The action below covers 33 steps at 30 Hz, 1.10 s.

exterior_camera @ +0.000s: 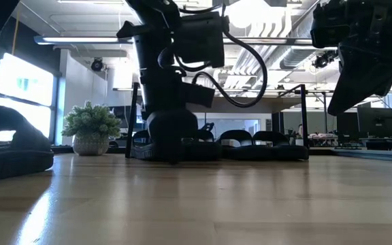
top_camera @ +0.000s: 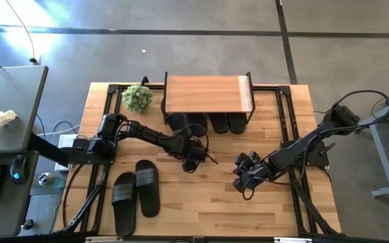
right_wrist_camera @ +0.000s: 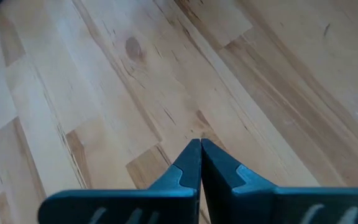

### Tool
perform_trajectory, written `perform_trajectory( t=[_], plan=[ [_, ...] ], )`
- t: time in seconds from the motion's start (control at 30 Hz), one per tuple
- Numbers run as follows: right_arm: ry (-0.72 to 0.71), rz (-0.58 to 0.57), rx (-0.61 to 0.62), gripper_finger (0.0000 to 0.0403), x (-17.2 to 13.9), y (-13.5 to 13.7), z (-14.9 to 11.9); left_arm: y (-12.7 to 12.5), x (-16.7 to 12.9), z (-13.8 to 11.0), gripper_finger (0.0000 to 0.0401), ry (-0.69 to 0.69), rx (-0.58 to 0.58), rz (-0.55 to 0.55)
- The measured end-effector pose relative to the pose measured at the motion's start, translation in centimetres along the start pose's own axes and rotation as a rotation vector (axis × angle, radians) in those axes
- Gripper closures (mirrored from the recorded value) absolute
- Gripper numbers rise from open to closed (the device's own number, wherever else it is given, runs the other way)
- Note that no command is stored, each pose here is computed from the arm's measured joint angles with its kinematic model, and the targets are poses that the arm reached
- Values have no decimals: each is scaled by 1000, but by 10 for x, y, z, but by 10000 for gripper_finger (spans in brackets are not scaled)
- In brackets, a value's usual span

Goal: Pick and place slides into the shelf
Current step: Adjust the black slippers under the shelf

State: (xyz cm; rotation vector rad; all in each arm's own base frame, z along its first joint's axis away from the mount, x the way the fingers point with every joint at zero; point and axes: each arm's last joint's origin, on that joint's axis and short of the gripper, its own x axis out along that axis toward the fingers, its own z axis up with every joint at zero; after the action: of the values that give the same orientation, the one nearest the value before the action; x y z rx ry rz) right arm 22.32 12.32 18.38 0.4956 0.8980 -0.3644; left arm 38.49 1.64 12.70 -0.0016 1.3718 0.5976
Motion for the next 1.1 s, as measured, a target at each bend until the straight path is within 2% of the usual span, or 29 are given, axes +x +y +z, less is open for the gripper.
perform_trajectory(
  t=[0.17, 0.4, 0.5, 0.6, 0.77, 0.97, 1.1],
  plan=[
    [0, 0, 9, 402, 0, 0, 0, 0, 1, -1, 280, 10, 6, 6],
    [0, 1, 12, 402, 0, 0, 0, 5, 4, -8, 372, 58, 32, 96],
    [0, 1, 12, 402, 0, 0, 0, 6, 5, -8, 396, 70, 29, 81],
    [-1, 1, 12, 402, 0, 0, 0, 6, 4, -8, 379, 73, 25, 61],
    [0, 1, 12, 402, 0, 0, 0, 3, 1, -8, 323, 67, 28, 39],
    [10, 6, 14, 402, 0, 0, 0, 3, -1, -5, 250, 54, 24, 58],
    [27, 15, 35, 402, 0, 1, -1, 4, -1, -5, 218, 44, 25, 83]
  ],
)
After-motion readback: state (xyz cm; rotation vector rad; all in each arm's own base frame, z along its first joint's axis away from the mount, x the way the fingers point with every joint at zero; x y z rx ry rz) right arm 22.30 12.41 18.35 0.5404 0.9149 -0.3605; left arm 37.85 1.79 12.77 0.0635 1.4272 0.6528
